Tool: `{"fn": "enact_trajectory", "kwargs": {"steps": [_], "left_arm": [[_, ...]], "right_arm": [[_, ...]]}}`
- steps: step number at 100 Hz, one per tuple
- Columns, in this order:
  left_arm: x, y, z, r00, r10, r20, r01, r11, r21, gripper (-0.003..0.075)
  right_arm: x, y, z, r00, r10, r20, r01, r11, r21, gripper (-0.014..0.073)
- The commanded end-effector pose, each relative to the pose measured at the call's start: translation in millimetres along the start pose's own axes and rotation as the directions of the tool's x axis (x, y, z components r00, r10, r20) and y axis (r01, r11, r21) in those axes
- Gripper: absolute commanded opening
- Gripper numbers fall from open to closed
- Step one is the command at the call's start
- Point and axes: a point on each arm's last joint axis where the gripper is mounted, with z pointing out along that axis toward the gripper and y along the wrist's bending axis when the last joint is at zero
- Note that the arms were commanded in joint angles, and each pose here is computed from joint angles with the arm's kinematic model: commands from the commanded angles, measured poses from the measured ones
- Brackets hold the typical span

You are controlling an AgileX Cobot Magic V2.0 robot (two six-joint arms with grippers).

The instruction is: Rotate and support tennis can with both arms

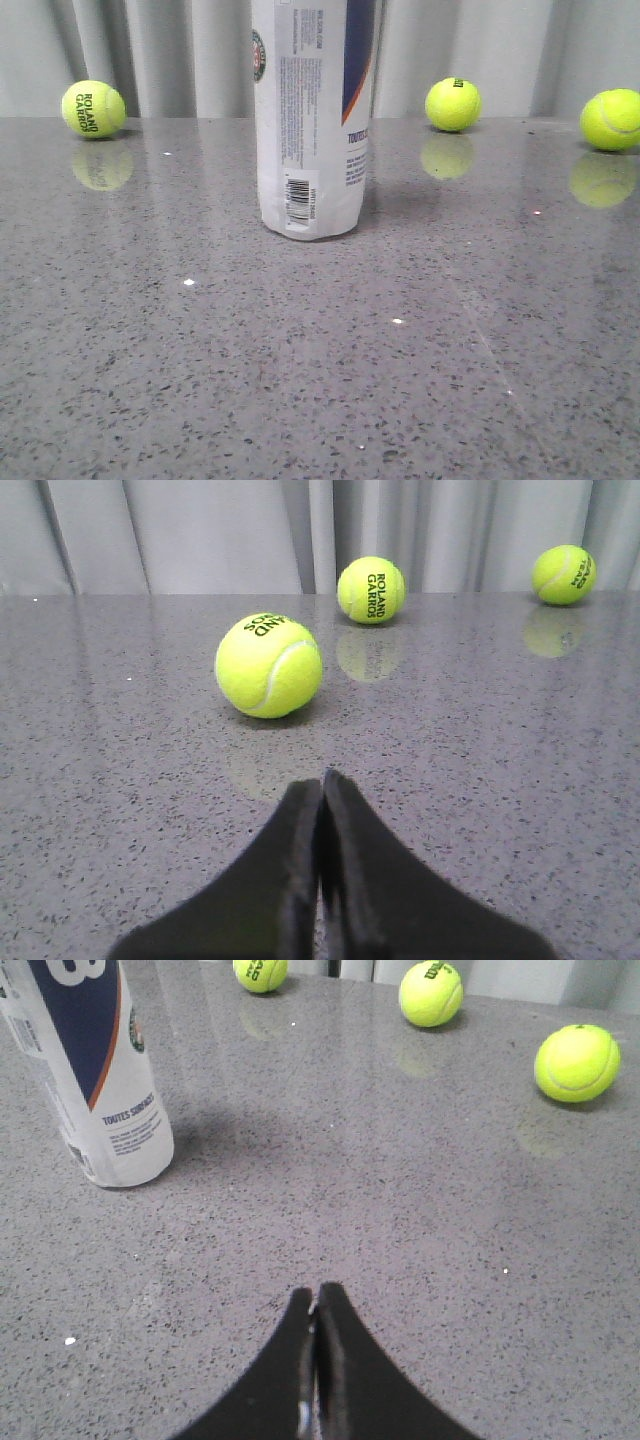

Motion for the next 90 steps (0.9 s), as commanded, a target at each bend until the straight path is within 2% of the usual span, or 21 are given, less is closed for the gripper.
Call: {"fn": "enact_trajectory", "kwargs": {"steps": [1, 32, 63, 90], "left_arm": [[6.5, 0.4, 0.1, 0.998, -0.012, 0.064, 0.013, 1.000, -0.005, -0.0020], [6.5, 0.4, 0.1, 0.998, -0.012, 0.064, 0.013, 1.000, -0.005, -0.0020], [6.5, 0.4, 0.1, 0.998, -0.012, 0.064, 0.013, 1.000, -0.005, -0.0020], [6.5, 0.4, 0.1, 0.998, -0.012, 0.064, 0.013, 1.000, -0.005, -0.0020]], "right_arm": [[-13.3, 0.1, -0.2, 0.993, -0.019, 0.118, 0.018, 1.000, 0.015, -0.0067], [0.4, -7.8, 23.8, 0.937, -0.022, 0.349, -0.015, 0.995, 0.103, -0.0067], [37.9, -17.3, 27.9, 0.883, -0.050, 0.466, -0.046, 0.980, 0.193, -0.0067], [72.8, -20.5, 25.0, 0.861, -0.062, 0.505, -0.070, 0.969, 0.237, -0.0067]]}}
